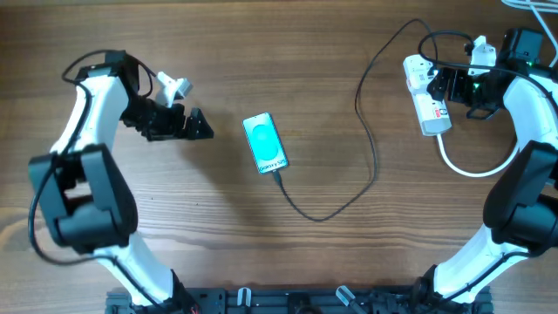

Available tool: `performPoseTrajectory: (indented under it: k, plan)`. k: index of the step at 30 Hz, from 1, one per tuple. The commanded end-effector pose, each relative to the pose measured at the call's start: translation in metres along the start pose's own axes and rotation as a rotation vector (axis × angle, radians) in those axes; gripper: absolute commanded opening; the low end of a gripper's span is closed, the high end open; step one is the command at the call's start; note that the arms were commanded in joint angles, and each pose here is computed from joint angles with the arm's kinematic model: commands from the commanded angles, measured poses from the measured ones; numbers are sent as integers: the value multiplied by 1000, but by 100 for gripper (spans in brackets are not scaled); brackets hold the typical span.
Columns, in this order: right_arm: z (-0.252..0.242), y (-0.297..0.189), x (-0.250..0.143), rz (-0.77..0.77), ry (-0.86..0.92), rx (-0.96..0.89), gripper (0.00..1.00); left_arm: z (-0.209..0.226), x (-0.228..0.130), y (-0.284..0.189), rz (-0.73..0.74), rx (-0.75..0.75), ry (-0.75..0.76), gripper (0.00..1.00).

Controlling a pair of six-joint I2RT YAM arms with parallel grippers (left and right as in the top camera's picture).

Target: Plug charger to phone and switch on socket

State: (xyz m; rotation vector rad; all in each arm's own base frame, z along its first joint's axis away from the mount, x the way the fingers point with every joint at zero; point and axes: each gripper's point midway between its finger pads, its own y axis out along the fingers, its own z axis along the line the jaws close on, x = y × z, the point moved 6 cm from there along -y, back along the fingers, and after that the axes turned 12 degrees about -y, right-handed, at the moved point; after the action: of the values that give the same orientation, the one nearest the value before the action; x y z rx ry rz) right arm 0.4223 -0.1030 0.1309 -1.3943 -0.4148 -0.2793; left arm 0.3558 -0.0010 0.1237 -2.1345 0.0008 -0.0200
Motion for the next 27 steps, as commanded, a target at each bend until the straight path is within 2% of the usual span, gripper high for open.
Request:
performPoseTrajectory:
  k: [1, 9, 16, 20, 27]
  plan:
    - [4, 0, 2, -11, -24, 19, 100, -47, -9, -57, -174, 35, 147, 100]
    - [4, 0, 2, -13, -25, 18, 100, -113, -59, -146, -480, 95, 341, 100]
    - [4, 0, 3, -20, -27, 16, 100, -125, -78, -164, -549, 139, 389, 100]
    - [3, 0, 5, -26, -29, 13, 100, -125, -79, -148, -512, 116, 398, 100]
    - [3, 0, 5, -26, -29, 13, 100, -120, -58, -67, -571, 41, 591, 100]
